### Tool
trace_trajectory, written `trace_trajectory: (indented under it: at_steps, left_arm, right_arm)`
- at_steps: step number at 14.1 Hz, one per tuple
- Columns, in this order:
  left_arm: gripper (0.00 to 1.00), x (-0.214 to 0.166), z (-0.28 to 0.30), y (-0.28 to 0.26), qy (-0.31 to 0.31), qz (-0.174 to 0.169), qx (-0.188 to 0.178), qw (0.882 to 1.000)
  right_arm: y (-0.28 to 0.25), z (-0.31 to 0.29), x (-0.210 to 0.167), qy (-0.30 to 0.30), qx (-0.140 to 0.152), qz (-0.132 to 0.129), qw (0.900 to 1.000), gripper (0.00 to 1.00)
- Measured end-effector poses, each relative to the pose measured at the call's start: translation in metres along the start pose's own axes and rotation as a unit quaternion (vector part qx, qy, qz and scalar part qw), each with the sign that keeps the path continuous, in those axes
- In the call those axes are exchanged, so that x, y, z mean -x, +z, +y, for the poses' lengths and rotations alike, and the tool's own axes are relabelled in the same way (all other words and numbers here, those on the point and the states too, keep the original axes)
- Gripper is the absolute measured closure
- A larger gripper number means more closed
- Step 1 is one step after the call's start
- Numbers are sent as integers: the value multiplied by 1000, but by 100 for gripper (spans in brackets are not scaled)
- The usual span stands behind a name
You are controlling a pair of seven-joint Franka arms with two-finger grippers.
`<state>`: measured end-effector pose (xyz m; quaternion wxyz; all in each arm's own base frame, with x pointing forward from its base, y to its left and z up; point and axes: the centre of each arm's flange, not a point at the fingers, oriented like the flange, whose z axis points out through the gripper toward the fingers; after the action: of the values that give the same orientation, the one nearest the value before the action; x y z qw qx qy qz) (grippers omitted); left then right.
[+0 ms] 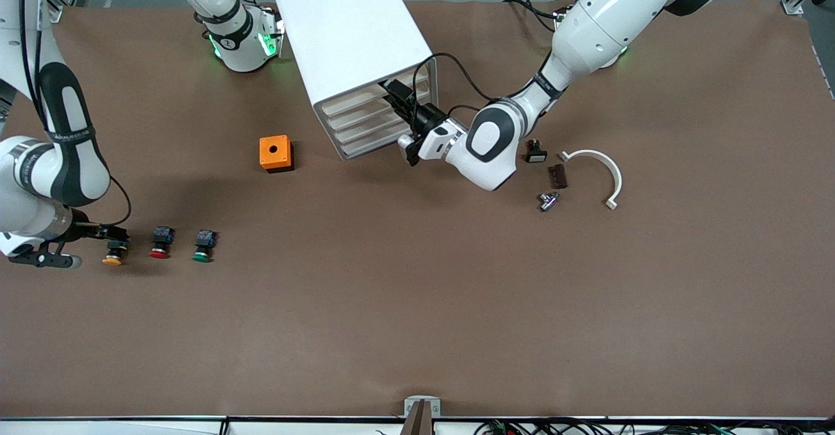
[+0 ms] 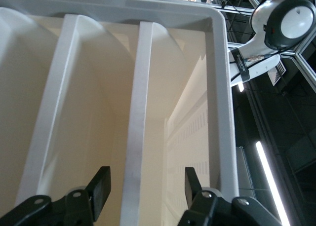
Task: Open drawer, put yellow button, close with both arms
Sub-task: 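Grip the drawer with the left gripper while the right gripper grasps the yellow button, then pull the drawer open with the left gripper while the right gripper lifts the button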
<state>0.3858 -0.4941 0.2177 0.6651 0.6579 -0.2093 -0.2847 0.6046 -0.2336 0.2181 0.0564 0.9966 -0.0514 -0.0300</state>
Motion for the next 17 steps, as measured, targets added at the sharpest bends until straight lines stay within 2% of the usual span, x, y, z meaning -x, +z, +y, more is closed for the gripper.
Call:
trace_trajectory:
  at_steps: [3,4,6,7,9,10,14,17]
  left_arm:
    - [54,1,-11,3,13,4,2,1000]
    - [54,1,-14,3,14,5,3,1000]
    - [68,1,-15,3,20,5,3,1000]
    - [69,1,-15,2,23,5,3,1000]
    - [86,-1,-12,2,27,5,5,1000]
    - [92,-1,-13,2,29,8,1,1000]
    - [92,-3,-12,0,31,11,-1,999]
    - [92,-7,-11,-10,34,19,-6,999]
  right_arm:
    - [24,1,0,6,-3,2,1000,0]
    - [28,0,0,12,-8,1,1000,0]
    - [30,-1,0,17,-14,1,1000,0]
    - [29,-1,0,17,-14,1,1000,0]
    - [29,-1,0,18,-15,2,1000,5]
    - [29,-1,0,19,-15,2,1000,12]
    - [29,-1,-1,19,-16,3,1000,56]
    - [28,-1,-1,18,-16,3,1000,59]
